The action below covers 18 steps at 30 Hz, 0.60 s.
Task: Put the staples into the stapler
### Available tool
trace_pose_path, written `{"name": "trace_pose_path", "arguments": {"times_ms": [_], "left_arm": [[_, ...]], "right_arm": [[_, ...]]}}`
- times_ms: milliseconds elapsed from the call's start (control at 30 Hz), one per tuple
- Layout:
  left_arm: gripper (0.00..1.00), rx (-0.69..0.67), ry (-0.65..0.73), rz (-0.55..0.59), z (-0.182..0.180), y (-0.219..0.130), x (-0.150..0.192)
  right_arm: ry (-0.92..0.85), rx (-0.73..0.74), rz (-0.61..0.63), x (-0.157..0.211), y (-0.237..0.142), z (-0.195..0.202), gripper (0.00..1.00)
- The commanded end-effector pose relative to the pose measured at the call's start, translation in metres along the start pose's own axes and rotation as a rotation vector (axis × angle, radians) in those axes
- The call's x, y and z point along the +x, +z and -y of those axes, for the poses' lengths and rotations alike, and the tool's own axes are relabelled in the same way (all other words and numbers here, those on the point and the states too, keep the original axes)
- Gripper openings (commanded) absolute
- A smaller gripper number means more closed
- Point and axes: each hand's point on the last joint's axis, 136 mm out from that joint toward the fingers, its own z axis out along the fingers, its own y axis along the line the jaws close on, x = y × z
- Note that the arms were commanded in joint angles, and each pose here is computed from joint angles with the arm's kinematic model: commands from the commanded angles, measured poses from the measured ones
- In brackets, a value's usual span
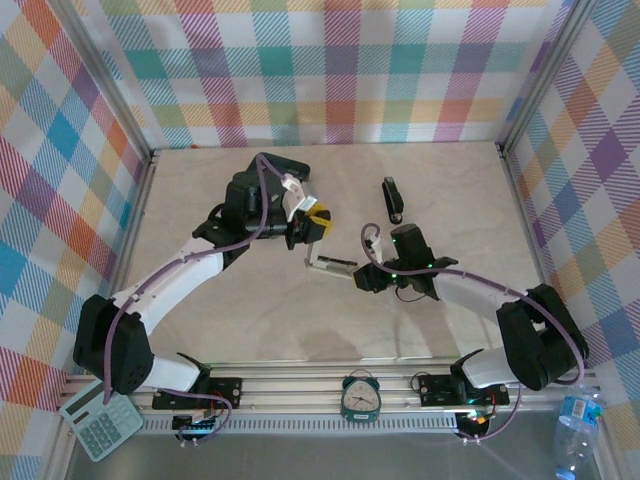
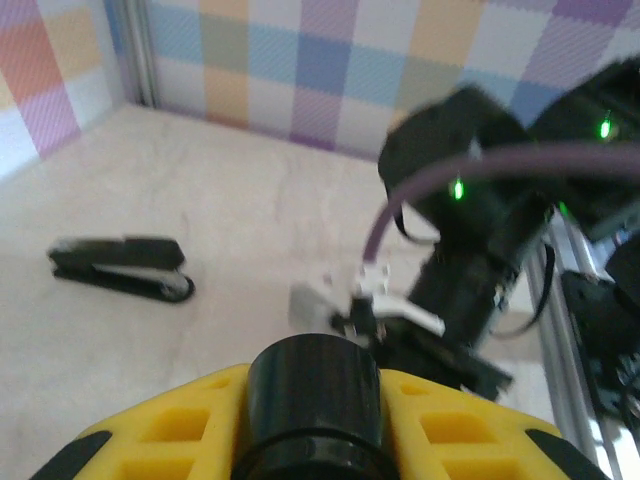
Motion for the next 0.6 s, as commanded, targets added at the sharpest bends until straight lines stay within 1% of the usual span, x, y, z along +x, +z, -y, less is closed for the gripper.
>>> {"name": "trace_pose_path", "arguments": {"times_ms": [0, 167, 367, 467, 567], "left_arm": [[0.0, -0.042, 0.101, 0.229, 0.002, -0.02, -0.073], [0.0, -0.075, 0.1, 0.295, -0.003, -0.024, -0.086], [0.0, -0.086, 0.074, 0.328, -0.007, -0.022, -0.084], [0.0, -0.129, 0.069, 0.32, -0.014, -0.022, -0.074], [0.0, -0.157, 0.099, 0.274, -0.018, -0.02, -0.068]], "right_arm": [[-0.008, -0.073, 0.013, -0.005, 0.007, -0.016, 0.25], [-0.051, -0.102, 0.045, -0.008, 0.011, -0.027, 0.26], [-0.105, -0.13, 0.118, -0.018, 0.0, -0.038, 0.27], [-0.131, -0.141, 0.15, -0.02, -0.01, -0.045, 0.31], [-0.165, -0.127, 0.162, -0.014, -0.023, -0.049, 0.34]]}}
